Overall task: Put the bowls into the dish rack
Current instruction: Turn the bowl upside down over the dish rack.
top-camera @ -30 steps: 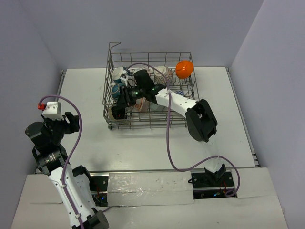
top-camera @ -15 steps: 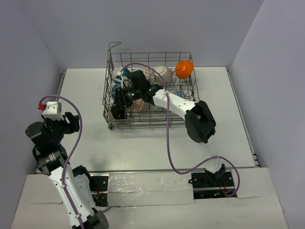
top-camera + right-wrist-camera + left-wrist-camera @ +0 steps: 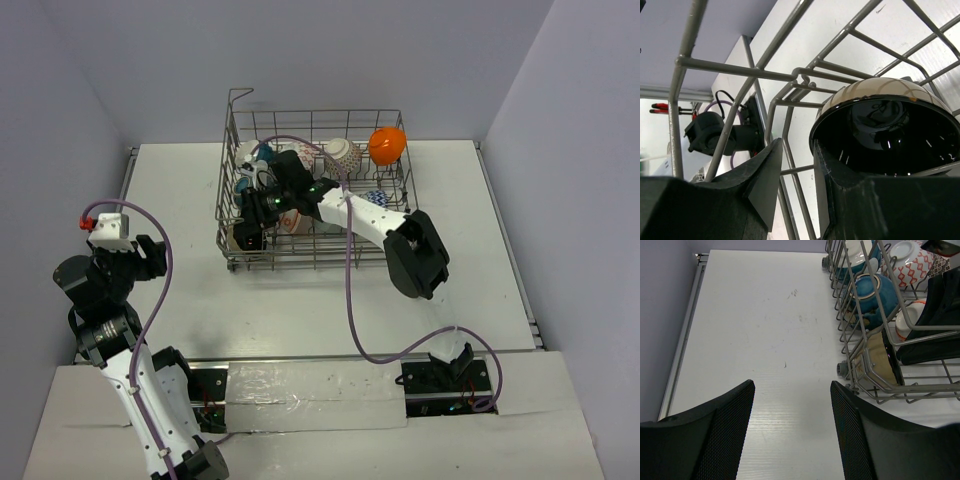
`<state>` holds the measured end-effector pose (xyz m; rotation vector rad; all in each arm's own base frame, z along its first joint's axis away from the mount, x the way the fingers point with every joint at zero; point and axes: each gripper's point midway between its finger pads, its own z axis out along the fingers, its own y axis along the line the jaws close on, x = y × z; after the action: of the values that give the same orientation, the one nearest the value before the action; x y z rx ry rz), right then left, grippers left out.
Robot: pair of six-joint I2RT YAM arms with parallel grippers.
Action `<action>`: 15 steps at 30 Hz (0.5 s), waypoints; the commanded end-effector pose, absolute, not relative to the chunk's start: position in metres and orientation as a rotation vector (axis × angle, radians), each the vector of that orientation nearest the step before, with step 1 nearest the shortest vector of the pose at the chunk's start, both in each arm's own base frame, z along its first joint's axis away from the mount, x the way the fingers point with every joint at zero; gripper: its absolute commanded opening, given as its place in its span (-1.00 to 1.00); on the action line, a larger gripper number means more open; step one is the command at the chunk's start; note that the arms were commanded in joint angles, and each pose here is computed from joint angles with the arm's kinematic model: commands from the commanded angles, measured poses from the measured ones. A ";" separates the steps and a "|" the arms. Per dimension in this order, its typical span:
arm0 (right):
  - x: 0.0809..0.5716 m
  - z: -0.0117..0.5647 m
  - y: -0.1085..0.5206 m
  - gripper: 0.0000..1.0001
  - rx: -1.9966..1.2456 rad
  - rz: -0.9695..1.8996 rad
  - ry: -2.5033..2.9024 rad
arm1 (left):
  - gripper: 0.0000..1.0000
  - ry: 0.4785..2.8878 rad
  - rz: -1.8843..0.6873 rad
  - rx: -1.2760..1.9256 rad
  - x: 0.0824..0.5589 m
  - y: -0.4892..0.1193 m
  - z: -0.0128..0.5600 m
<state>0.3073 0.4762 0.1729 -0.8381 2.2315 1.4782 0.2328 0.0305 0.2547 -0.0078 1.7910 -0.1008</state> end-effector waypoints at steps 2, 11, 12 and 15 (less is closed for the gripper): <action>0.309 0.188 0.488 -0.21 -0.889 1.470 2.158 | 0.36 1.760 -0.108 0.020 0.233 0.027 0.262; 0.304 0.178 0.493 -0.22 -0.908 1.464 2.176 | 0.36 1.760 -0.108 0.022 0.232 0.026 0.261; 0.303 0.176 0.493 -0.21 -0.910 1.465 2.180 | 0.36 1.759 -0.109 0.021 0.232 0.026 0.262; 0.302 0.174 0.494 -0.22 -0.918 1.461 2.180 | 0.36 1.760 -0.108 0.022 0.232 0.026 0.261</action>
<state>0.3008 0.4847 0.1664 -0.8827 2.2311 1.4695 0.2318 0.0293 0.2562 -0.0012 1.7842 -0.1000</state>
